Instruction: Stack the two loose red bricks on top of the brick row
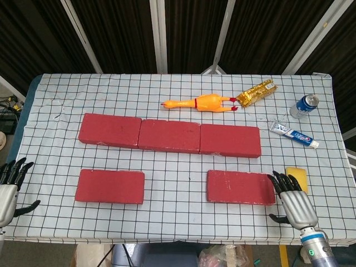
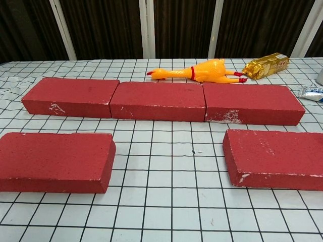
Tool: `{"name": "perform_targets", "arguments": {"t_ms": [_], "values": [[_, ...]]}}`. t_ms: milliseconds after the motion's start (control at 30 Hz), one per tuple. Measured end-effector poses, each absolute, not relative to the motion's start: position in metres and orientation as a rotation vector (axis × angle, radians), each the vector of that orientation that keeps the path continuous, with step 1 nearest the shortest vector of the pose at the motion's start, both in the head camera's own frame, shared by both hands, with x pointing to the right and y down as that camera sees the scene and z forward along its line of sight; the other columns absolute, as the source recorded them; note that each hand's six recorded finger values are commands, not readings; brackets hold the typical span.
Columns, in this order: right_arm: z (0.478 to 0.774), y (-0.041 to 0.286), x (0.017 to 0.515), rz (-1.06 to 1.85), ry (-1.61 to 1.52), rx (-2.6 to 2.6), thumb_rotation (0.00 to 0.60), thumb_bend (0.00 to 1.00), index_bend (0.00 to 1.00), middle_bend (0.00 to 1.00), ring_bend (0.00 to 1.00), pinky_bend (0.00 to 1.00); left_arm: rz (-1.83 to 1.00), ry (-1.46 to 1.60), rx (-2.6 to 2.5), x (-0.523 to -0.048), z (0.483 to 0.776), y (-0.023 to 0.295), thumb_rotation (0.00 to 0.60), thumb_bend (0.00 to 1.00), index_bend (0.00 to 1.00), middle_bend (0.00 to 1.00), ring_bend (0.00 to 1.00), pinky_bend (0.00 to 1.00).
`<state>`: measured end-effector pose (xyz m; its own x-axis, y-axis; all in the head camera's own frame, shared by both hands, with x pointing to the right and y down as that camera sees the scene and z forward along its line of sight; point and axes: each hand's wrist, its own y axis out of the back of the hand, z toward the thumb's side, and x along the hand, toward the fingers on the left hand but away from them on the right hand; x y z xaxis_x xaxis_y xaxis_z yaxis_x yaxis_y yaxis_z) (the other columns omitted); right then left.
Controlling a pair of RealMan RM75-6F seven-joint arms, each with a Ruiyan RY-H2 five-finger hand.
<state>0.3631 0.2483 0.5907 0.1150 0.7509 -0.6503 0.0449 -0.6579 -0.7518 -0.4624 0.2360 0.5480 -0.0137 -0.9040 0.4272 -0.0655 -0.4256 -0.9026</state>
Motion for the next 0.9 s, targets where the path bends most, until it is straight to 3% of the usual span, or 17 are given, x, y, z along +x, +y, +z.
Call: {"name": "perform_targets", "arguments": {"t_ms": [900], "values": [[0.639, 0.2, 0.283, 1.84, -0.432, -1.906, 0.6, 0.16, 0.02, 0.0, 0.0, 0.0, -1.555, 1.035, -1.583, -0.471, 0.554, 0.23, 0.6, 0.0, 0.12, 0.03, 0.0, 0.02]]}}
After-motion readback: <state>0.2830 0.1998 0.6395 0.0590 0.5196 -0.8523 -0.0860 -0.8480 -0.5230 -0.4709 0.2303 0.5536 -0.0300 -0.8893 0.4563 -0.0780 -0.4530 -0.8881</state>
